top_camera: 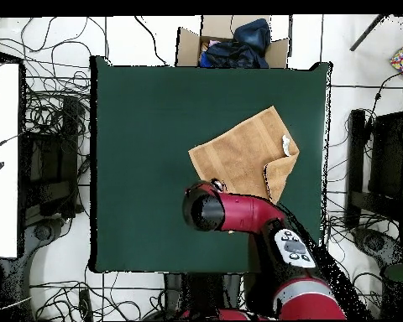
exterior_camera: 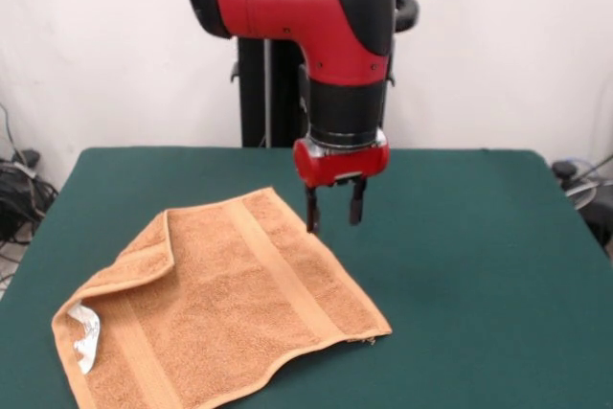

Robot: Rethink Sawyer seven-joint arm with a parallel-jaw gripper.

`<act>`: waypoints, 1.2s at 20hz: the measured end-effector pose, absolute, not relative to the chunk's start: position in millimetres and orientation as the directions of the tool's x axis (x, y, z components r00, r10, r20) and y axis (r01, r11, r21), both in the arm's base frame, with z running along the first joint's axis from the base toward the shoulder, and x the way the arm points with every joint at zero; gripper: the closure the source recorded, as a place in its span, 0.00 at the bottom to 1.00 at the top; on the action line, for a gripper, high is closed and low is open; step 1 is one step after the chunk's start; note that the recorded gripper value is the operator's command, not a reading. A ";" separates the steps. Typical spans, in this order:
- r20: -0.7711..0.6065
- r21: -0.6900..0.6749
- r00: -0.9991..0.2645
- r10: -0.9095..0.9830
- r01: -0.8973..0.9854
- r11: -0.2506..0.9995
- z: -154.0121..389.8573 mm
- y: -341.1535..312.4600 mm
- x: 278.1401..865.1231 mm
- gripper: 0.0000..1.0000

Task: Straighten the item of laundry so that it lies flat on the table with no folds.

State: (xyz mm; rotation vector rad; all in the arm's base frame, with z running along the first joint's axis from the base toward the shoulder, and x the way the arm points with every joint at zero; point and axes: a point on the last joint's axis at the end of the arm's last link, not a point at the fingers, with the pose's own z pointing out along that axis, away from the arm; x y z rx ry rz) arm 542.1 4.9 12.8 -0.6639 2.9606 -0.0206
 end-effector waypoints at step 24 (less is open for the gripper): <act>-0.117 -0.034 -0.900 -0.420 -0.419 0.907 -56.9 -18.6 576.4 0.00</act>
